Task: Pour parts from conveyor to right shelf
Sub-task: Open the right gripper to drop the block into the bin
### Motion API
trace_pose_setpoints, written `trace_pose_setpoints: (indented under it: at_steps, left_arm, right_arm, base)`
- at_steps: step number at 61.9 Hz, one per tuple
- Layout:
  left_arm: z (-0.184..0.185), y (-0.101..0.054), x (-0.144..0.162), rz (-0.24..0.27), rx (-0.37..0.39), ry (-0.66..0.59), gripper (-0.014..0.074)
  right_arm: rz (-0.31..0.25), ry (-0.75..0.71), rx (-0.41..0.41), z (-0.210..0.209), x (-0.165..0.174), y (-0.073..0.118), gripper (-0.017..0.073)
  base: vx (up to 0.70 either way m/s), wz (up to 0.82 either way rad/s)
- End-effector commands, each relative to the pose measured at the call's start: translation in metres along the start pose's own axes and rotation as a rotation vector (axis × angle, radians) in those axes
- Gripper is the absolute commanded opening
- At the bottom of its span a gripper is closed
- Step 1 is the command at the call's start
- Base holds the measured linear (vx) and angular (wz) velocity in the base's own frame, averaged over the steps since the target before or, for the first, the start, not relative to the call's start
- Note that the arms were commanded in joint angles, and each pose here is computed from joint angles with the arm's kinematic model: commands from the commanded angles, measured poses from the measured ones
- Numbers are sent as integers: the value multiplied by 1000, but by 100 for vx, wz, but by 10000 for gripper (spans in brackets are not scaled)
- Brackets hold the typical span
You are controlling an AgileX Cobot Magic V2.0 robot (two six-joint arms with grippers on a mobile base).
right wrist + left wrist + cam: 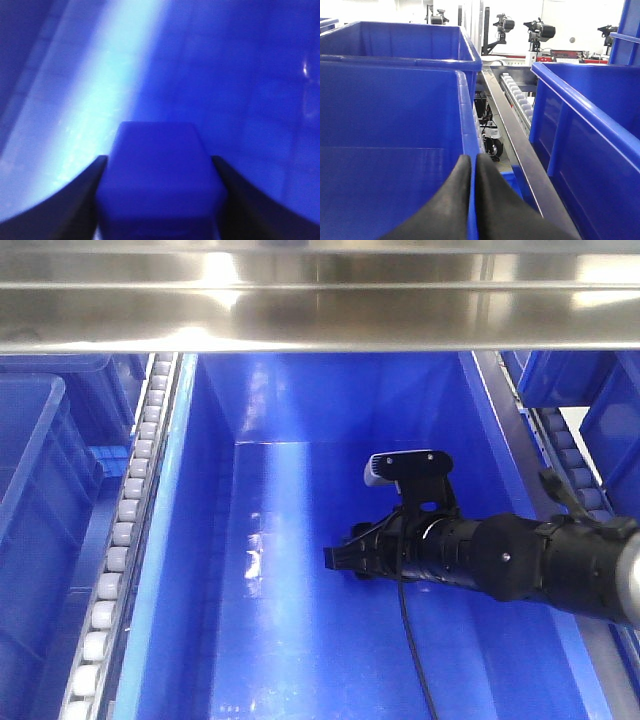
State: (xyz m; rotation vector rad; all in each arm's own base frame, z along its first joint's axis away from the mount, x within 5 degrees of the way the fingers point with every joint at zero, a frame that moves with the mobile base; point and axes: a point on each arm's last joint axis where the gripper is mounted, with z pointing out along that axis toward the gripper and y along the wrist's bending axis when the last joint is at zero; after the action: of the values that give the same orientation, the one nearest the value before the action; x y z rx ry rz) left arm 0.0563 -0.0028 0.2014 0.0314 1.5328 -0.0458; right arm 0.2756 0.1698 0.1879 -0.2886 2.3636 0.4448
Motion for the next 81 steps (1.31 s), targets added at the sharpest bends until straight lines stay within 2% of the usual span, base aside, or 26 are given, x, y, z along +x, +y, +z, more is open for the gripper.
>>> trace_pose_setpoints:
  at_steps: [1,11,27,36,42,52,68,81]
  left_arm:
    - [0,0,3,-12,5,-59,-6]
    - [0,0,3,-12,5,-59,-6]
    - [0,0,3,-12,5,-59,-6]
    - [0,0,3,-12,5,-59,-6]
    - [0,0,3,-12,5,-59,-6]
    - [0,0,3,-12,5,-59,-6]
    - [0,0,3,-12,5,-59,-6]
    - [0,0,3,-12,5,-59,-6]
  right_arm:
    - [-2,-133,2,-11,-23,2,515]
    - [-54,-134,-3,-15,-24,3,584]
    - [-92,-219,-53,-60,-39,12,581]
    - [-161,-252,-80,-89,-44,17,581]
    - [-160,-288,-89,-106,-41,16,581]
    - [-145,-364,-77,-132,-15,6,581]
    - [-156,-454,-128,-187,30,-4,581]
    - [-197,-576,-184,-231,69,-12,581]
  base:
    - [0,0]
    - [0,0]
    - [0,0]
    - [0,0]
    - [0,0]
    - [0,0]
    - [0,0]
    - [0,0]
